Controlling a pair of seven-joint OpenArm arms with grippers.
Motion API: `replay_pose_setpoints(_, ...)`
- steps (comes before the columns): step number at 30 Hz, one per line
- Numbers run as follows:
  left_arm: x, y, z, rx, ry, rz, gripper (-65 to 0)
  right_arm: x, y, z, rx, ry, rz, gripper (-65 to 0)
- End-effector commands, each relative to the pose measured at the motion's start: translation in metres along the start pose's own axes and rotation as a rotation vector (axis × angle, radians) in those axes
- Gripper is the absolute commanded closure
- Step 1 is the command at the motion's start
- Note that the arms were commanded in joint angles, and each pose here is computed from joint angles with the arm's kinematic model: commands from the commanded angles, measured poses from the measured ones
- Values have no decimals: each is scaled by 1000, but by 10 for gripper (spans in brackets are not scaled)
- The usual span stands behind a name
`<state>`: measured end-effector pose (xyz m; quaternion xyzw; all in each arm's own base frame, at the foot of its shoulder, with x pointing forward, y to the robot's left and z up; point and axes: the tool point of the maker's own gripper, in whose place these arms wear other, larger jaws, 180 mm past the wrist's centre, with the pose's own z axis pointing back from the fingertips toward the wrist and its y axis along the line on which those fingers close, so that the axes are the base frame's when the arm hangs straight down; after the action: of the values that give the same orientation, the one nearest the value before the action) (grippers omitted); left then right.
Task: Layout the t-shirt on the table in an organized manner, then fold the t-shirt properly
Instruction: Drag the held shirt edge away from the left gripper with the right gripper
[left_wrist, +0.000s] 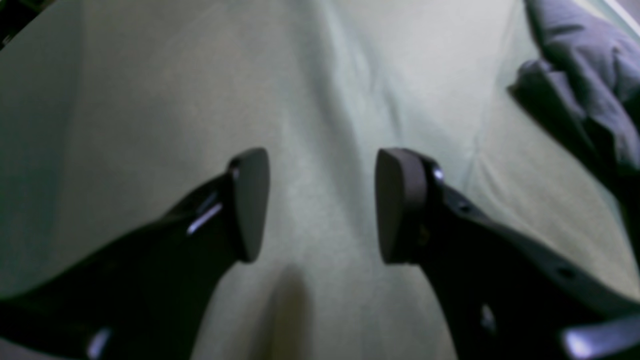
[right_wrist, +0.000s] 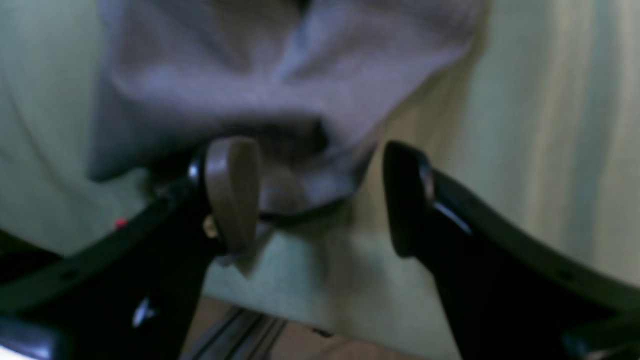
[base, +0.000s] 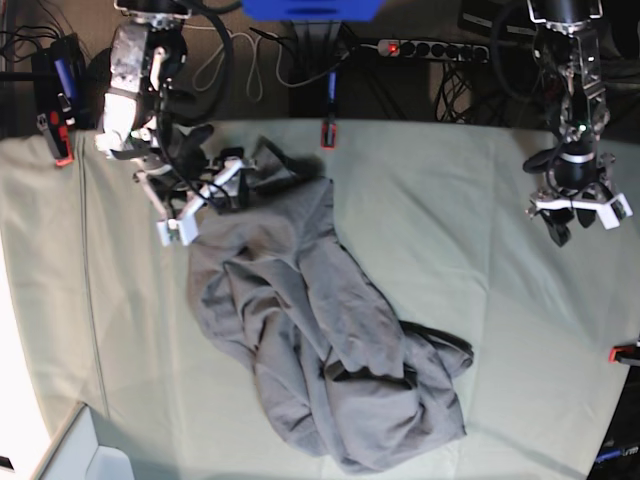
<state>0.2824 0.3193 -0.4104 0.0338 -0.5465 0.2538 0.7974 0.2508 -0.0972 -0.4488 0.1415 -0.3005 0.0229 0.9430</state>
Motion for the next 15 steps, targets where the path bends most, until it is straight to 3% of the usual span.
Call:
replay_pose_setpoints(1, 17, -1, -2, -9, -52, -9, -330, 18, 4, 0, 20, -53, 12, -390)
replay_pose_setpoints(3, 17, -1, -2, -9, -52, -9, -330, 15, 4, -4, 25, -42, 6, -373)
replay_pose_setpoints(5, 17, -1, -2, -8, -52, -9, -330, 13, 4, -4, 24, -37, 6, -301)
replay_pose_setpoints(9, 18, -2, -2, -9, -54, -8, -330, 10, 4, -2, 24, -30, 9, 0)
replay_pose_setpoints(11, 18, -2, -2, -9, -54, -8, -330, 6, 1, -1, 21, -21, 16, -7)
replay_pose_setpoints(15, 18, -2, -2, -9, -54, -6, -330, 13, -9, 27, 25, -73, 133, 0)
